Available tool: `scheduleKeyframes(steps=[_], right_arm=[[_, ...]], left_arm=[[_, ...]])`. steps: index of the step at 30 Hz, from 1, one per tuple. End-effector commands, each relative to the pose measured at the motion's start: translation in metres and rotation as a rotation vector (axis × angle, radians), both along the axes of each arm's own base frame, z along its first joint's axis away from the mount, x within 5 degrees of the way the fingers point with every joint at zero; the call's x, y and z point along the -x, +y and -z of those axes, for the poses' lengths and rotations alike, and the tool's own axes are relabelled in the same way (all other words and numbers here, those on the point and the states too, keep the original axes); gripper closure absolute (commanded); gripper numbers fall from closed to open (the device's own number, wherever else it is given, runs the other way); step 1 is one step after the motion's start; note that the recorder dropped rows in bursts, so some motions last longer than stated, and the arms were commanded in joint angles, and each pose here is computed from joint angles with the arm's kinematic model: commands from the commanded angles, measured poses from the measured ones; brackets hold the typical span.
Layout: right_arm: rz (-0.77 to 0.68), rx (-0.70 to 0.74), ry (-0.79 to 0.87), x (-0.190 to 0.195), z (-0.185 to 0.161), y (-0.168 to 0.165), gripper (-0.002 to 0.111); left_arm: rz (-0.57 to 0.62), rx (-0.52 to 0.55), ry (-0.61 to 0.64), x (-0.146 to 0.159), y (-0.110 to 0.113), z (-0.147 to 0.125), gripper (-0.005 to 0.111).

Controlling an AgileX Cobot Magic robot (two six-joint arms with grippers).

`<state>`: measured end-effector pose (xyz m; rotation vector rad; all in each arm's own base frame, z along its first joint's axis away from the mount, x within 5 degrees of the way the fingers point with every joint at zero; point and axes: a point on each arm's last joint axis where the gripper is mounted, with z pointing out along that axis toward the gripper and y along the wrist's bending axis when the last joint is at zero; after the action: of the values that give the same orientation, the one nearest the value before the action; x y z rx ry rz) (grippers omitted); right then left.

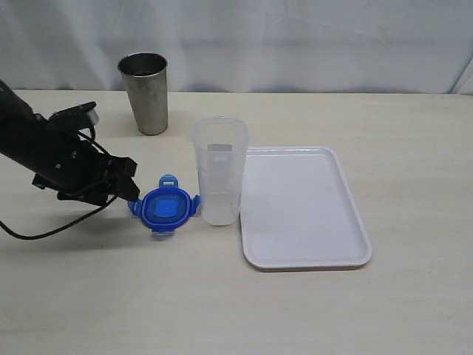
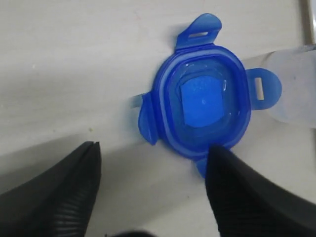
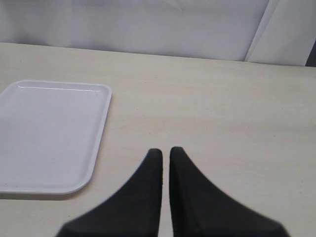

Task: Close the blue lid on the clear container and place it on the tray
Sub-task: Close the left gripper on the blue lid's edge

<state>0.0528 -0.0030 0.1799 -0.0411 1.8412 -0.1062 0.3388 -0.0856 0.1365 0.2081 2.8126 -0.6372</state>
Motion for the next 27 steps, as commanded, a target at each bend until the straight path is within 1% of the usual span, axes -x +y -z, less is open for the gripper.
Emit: scheduleKeyframes(steps=[1, 3, 8, 14, 19, 21, 25, 27], right_arm=[[0.004, 0.000, -0.001, 0.000, -0.001, 0.000, 0.103], [0.004, 0.000, -0.001, 0.000, -0.001, 0.000, 0.103], [0.004, 0.000, -0.001, 0.000, -0.001, 0.000, 0.103], [0.004, 0.000, -0.001, 0.000, -0.001, 0.000, 0.103], [0.004, 0.000, -0.001, 0.000, -0.001, 0.000, 0.103], [0.004, 0.000, -0.001, 0.000, -0.001, 0.000, 0.103], [0.004, 0.000, -0.001, 0.000, -0.001, 0.000, 0.103], [0.004, 0.000, -0.001, 0.000, -0.001, 0.000, 0.103]], left_arm=[[-0.010, -0.034, -0.044, -0.006, -0.012, 0.013, 0.049], [-0.019, -0.041, -0.041, -0.007, -0.012, 0.019, 0.049], [-0.050, -0.039, -0.041, -0.009, -0.011, 0.019, 0.049], [-0.077, -0.038, 0.000, -0.010, -0.012, 0.036, 0.049], [-0.092, -0.033, 0.005, -0.010, -0.012, 0.040, 0.049], [-0.098, -0.019, 0.002, -0.011, -0.013, 0.040, 0.052], [-0.109, -0.017, -0.002, -0.012, -0.013, 0.040, 0.066], [-0.103, -0.011, 0.008, -0.011, -0.013, 0.040, 0.069]])
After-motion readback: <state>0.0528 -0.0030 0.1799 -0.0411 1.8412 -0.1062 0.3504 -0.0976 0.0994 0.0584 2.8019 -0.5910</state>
